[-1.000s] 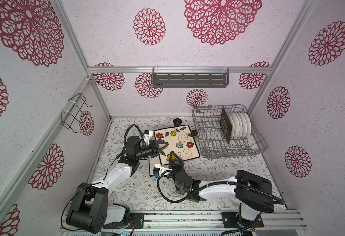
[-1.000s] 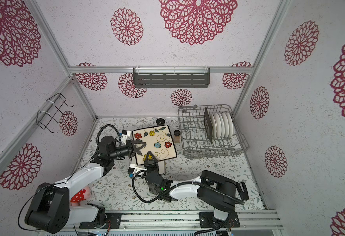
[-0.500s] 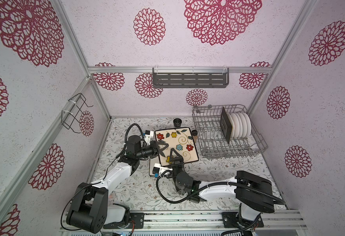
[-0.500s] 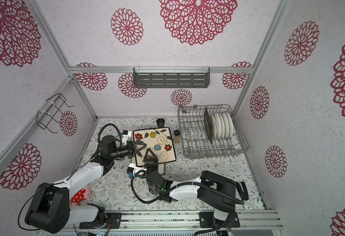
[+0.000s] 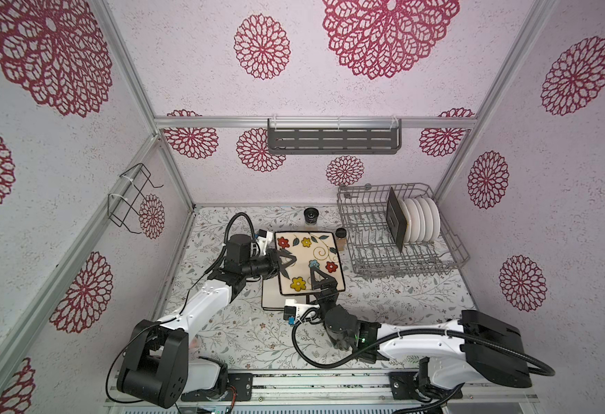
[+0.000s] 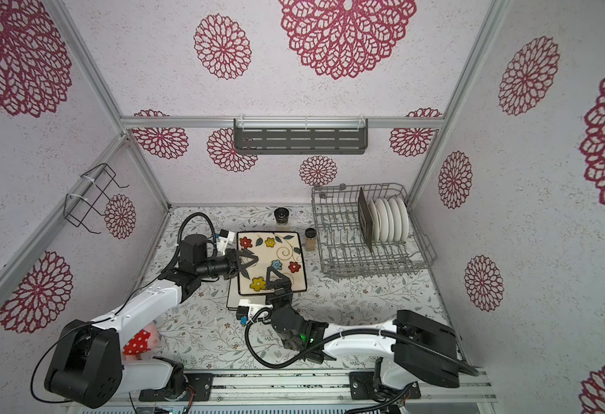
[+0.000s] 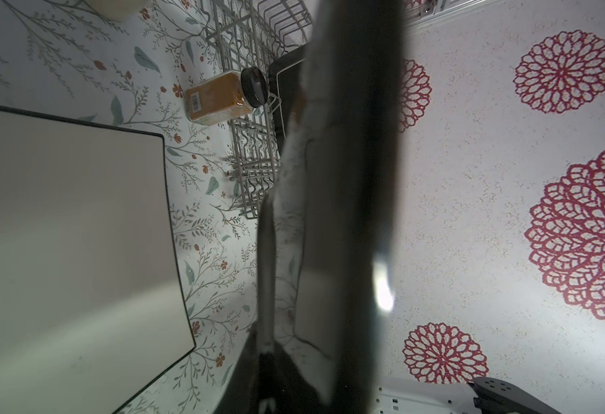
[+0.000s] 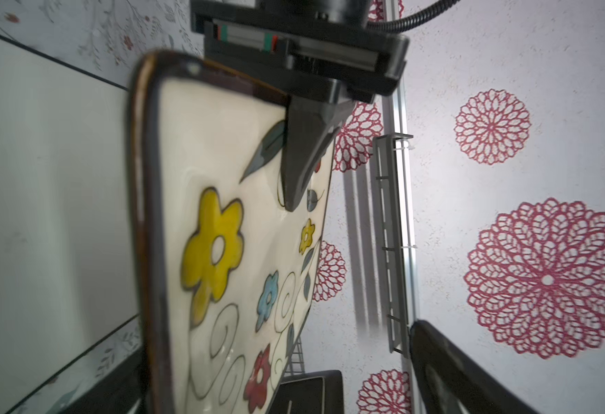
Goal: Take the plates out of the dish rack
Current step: 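Lower the plate toward the white stack with both grippers holding its edges, then press both grippers on the plate edges to settle it on the stack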
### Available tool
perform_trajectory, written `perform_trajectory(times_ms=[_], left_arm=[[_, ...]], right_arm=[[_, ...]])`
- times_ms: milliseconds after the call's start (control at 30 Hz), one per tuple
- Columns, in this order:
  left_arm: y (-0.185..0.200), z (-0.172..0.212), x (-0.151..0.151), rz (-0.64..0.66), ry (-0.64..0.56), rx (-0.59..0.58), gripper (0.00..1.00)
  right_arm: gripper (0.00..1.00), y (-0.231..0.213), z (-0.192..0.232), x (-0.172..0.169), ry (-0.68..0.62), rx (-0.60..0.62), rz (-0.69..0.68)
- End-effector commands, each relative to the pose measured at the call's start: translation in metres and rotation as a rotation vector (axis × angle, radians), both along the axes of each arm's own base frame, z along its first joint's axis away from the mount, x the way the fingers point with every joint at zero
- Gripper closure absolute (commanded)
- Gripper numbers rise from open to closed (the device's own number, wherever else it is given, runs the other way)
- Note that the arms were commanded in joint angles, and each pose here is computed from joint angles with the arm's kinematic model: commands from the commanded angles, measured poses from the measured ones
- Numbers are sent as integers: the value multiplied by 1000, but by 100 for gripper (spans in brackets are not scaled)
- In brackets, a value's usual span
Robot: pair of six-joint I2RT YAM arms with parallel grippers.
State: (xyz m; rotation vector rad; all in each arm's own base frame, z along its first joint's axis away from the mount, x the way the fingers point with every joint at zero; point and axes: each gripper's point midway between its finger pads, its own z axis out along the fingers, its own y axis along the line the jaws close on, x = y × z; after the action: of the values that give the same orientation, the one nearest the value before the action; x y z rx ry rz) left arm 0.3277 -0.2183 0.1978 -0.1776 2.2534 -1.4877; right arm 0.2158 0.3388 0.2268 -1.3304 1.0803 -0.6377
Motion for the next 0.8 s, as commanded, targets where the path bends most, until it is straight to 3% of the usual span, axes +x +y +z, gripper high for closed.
perform_trajectory(times_ms=[0, 133, 300, 500, 767], left_arm=[[-2, 45, 14, -17, -167, -33, 100], [4, 47, 15, -8, -172, -6, 100], [13, 42, 13, 2, -164, 66, 100], [17, 39, 7, -10, -153, 119, 100], [24, 34, -3, -22, -148, 201, 100]], right_arm=[[1, 4, -22, -26, 218, 53, 132], [1, 0, -27, -42, 356, 136, 196], [1, -5, -26, -60, 636, 287, 235], [1, -19, -7, -48, 796, 483, 93], [2, -8, 5, -31, 1162, 732, 131]])
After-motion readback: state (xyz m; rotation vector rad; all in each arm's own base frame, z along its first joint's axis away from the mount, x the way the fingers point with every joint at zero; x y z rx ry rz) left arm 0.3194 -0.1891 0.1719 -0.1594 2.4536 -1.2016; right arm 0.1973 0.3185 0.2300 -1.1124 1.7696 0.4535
